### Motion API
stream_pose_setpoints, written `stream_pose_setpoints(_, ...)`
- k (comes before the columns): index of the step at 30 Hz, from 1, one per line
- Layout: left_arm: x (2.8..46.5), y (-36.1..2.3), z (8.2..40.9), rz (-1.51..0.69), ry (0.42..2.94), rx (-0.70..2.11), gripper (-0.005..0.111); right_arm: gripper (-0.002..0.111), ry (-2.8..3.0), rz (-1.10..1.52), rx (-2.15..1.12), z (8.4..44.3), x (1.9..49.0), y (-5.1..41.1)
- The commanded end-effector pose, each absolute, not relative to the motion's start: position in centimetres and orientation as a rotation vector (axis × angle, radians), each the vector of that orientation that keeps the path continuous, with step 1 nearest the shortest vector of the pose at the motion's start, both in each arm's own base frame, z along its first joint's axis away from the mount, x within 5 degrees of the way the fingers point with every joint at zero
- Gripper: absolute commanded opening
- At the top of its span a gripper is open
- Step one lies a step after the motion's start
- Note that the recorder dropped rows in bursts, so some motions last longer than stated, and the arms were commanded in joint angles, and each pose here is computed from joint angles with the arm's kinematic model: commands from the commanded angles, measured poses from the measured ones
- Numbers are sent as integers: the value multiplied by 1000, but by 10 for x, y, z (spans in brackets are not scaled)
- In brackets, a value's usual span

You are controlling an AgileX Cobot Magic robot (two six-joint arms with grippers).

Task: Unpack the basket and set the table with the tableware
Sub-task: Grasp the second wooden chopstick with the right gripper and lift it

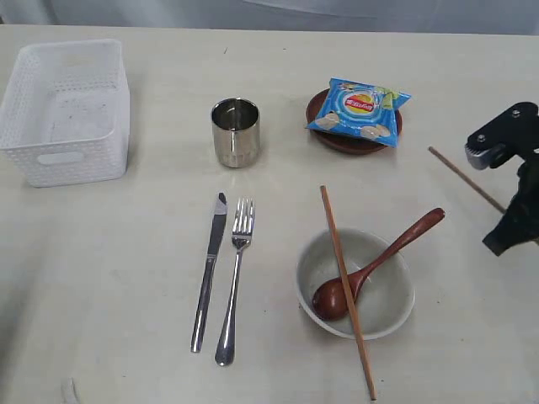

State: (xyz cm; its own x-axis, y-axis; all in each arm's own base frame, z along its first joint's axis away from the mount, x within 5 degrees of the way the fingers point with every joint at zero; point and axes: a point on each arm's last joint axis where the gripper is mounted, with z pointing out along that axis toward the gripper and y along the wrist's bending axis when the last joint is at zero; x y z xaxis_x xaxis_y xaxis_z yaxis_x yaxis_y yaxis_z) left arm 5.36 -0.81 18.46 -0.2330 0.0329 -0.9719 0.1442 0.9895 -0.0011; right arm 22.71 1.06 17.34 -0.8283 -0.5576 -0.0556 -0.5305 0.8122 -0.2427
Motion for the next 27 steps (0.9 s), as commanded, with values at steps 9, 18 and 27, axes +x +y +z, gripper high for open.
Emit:
stream_pose_setpoints(9, 53, -9, 184, -118, 1801, 132, 0, 0, 2951, -5, -424, 259, 228, 28)
stream_pose_setpoints(18, 53, -9, 184, -118, 1801, 132, 0, 0, 3036, 519, -315, 263, 213, 57)
stream_pose_setpoints(27, 53, -9, 184, -111, 1800, 136, 0, 0, 3056, 612, -421, 218, 177, 98)
